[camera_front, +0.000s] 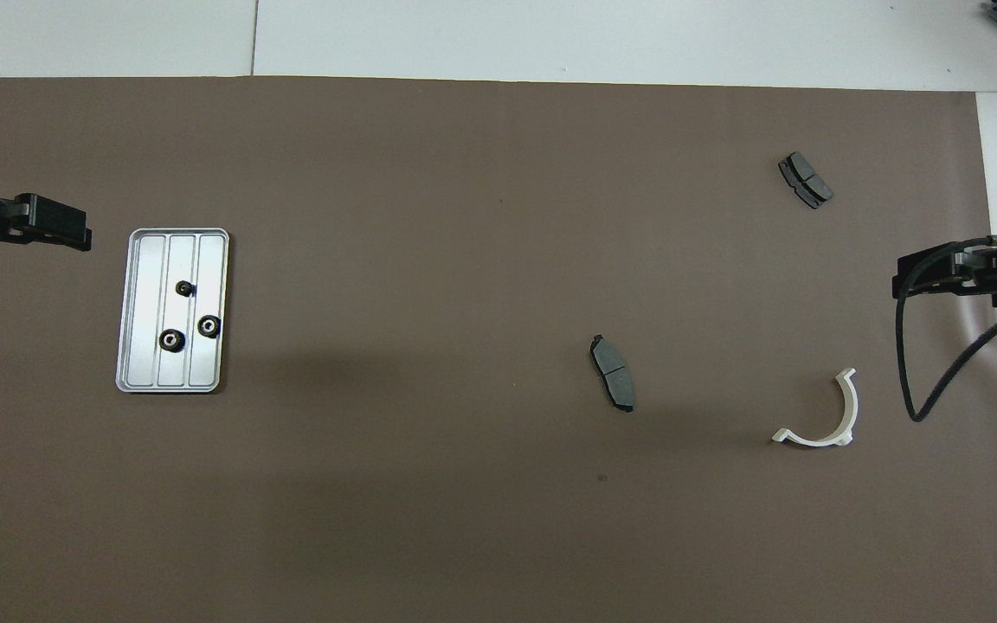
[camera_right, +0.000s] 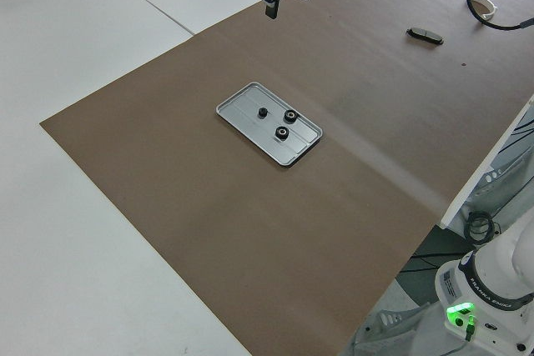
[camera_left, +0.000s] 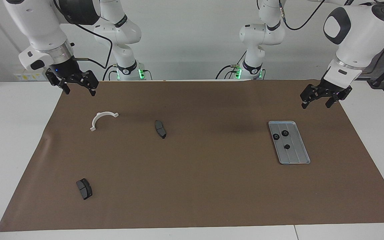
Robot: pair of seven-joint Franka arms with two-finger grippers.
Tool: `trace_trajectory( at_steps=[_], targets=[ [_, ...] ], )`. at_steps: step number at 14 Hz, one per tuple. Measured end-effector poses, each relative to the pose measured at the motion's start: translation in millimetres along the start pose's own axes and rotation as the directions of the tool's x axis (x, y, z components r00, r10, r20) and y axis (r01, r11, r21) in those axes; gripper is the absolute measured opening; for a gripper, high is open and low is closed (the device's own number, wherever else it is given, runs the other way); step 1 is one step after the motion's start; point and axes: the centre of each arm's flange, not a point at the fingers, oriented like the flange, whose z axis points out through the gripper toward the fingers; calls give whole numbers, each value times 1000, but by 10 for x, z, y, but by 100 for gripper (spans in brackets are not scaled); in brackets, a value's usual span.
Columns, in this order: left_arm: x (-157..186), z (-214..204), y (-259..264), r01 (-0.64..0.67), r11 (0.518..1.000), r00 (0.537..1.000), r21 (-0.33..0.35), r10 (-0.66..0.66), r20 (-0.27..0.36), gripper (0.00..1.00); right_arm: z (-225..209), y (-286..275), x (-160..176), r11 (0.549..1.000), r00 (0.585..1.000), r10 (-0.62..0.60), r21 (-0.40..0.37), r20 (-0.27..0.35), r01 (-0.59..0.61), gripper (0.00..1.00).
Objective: Place bearing gear from tray to pile
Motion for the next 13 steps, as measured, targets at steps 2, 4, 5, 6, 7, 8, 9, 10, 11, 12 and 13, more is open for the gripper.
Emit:
trace_trajectory(
  at_steps=[2,4,5,6,7,8,9,10,11,12,13],
  targets=[
    [-1,5,0,0,1000,1000,0,0,1,100,0,0,0,1000,1000,0,0,0,0,100],
    [-2,10,0,0,1000,1000,0,0,2,100,0,0,0,1000,1000,0,0,0,0,100],
    [-2,12,-1,0,1000,1000,0,0,2,100,0,0,0,1000,1000,0,0,0,0,100],
    [-7,24,-5,1,1000,1000,0,-1,5,100,0,0,0,1000,1000,0,0,0,0,100],
    [-26,59,-27,6,1000,1000,-1,-6,12,100,0,0,0,1000,1000,0,0,0,0,100],
    [-48,96,-73,14,1000,1000,-2,-14,13,100,0,0,0,1000,1000,0,0,0,0,100],
    [-68,137,-127,24,1000,1000,-2,-24,8,100,0,0,0,1000,1000,0,0,0,0,100],
    [-98,200,-172,31,1000,999,-3,-31,13,100,0,0,0,1000,1000,0,0,0,0,100],
    [-132,277,-195,35,999,999,-5,-35,21,100,0,0,0,1000,1000,0,0,0,0,100],
    [-151,372,-199,36,999,999,-5,-36,24,100,0,0,0,1000,1000,0,0,0,0,100],
    [-142,484,-200,36,999,999,-5,-36,21,100,0,0,0,1000,1000,0,0,0,0,100]
  ],
)
